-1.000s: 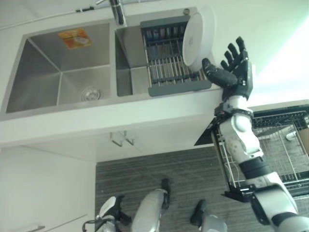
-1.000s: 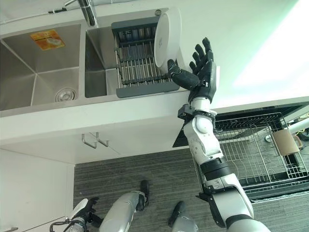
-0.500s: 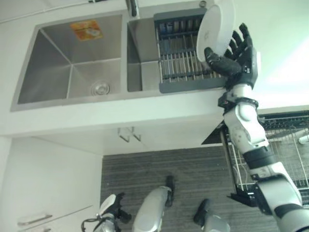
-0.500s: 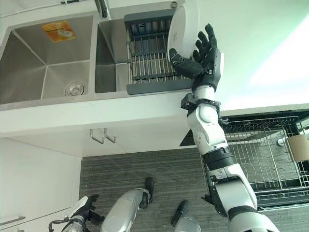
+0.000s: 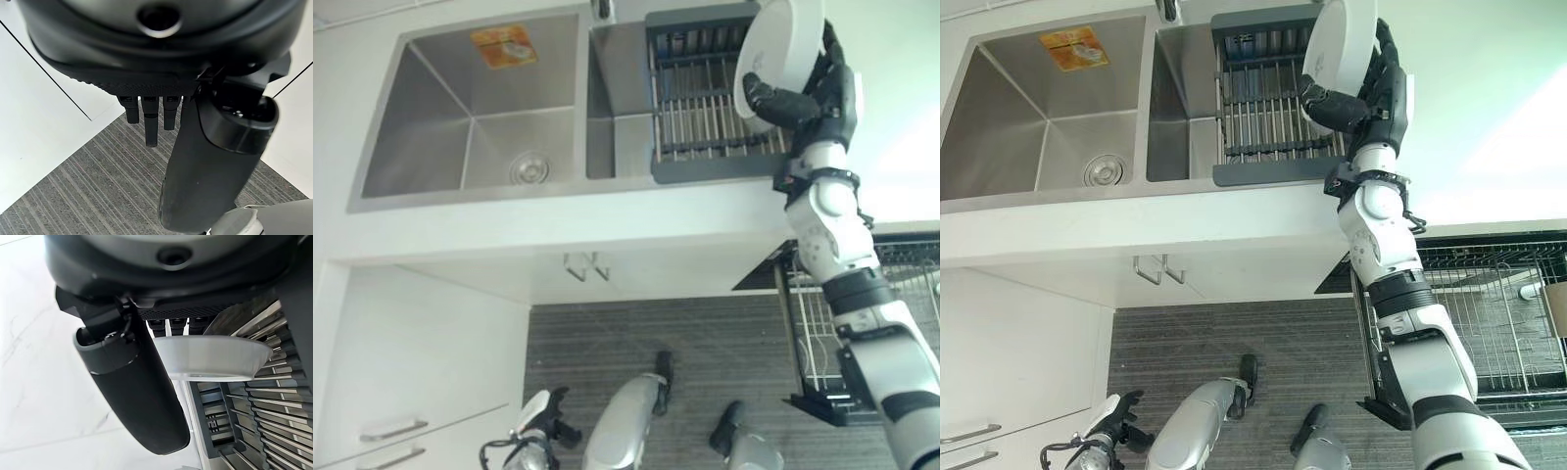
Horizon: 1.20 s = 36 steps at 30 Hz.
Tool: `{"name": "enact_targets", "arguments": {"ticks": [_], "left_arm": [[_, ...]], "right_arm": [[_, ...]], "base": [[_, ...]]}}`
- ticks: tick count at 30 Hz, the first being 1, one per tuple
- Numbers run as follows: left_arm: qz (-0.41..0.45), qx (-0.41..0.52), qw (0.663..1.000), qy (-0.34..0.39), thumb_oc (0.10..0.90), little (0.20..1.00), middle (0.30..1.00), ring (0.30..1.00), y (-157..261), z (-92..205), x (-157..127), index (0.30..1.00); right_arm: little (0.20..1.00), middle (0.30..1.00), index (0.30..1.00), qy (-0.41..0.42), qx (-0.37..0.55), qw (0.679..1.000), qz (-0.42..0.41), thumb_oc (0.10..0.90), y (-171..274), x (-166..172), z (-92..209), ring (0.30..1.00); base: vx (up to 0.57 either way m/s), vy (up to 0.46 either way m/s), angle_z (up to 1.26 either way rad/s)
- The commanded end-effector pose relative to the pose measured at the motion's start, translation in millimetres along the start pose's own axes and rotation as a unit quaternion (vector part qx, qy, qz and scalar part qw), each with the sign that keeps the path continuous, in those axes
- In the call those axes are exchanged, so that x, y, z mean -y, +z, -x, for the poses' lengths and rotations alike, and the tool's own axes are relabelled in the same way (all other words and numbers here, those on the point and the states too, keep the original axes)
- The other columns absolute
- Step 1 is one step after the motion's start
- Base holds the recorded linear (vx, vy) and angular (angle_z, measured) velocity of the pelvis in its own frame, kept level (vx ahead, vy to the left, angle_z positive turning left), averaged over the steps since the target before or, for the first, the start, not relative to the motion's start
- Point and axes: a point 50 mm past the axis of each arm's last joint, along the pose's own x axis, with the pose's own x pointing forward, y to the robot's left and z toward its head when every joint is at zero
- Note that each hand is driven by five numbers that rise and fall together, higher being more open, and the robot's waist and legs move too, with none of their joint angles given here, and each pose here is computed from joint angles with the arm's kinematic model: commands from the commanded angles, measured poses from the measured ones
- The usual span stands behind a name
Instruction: Place the dishes in the dishwasher.
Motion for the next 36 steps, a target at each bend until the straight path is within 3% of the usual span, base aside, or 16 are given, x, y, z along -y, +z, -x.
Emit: {"name": "enact_targets", "arguments": {"ticks": [1,12,15,17,21,24,29,36], "left_arm": [[-0.033,-0.004,0.999,0.014,0.8,0.9,0.9,0.9,-16,3,-14,0.9],[-0.028,0.001,0.999,0.015,0.8,0.9,0.9,0.9,-13,3,-13,0.9],[-0.031,0.005,0.999,0.015,0.8,0.9,0.9,0.9,-13,4,-12,0.9],[-0.032,-0.004,0.999,0.011,0.8,0.9,0.9,0.9,-13,4,-8,0.9],[0.016,-0.043,0.999,0.011,0.8,0.9,0.9,0.9,-24,6,-4,0.9],[0.021,-0.054,0.998,0.014,0.8,0.9,0.9,0.9,-30,9,-3,0.9],[0.04,-0.09,0.995,0.013,0.8,0.9,0.9,0.9,-43,15,8,0.9],[0.067,-0.132,0.989,0.01,0.8,0.9,0.9,0.9,-47,21,24,0.9]], "right_arm": [[0.3,0.3,0.3,0.005,0.1,0.995,0.03,0.4,62,0,-23,0.3],[0.3,0.3,0.3,-0.06,0.07,0.996,0.011,0.4,46,17,-28,0.3],[0.3,0.3,0.3,-0.077,0.101,0.992,0.022,0.4,50,18,-27,0.3],[0.3,0.3,0.3,-0.096,0.181,0.979,0.01,0.4,63,16,-20,0.3],[0.3,0.3,0.3,-0.102,0.28,0.954,-0.019,0.4,79,-3,-1,0.3],[0.3,0.3,0.3,-0.086,0.32,0.938,-0.1,0.4,81,-10,19,0.3],[0.3,0.3,0.3,-0.072,0.331,0.919,-0.201,0.4,70,-16,63,0.3],[0.3,0.3,0.3,-0.088,0.296,0.929,-0.205,0.4,45,6,102,0.3]], "base": [[-0.01,0.018,0.1],[-0.01,0.003,0.05],[-0.05,-0.024,0.02],[-0.09,-0.06,0.03],[-0.1,-0.061,-0.01],[-0.1,-0.109,-0.09],[-0.13,-0.152,-0.17],[-0.15,-0.122,-0.48]]}}
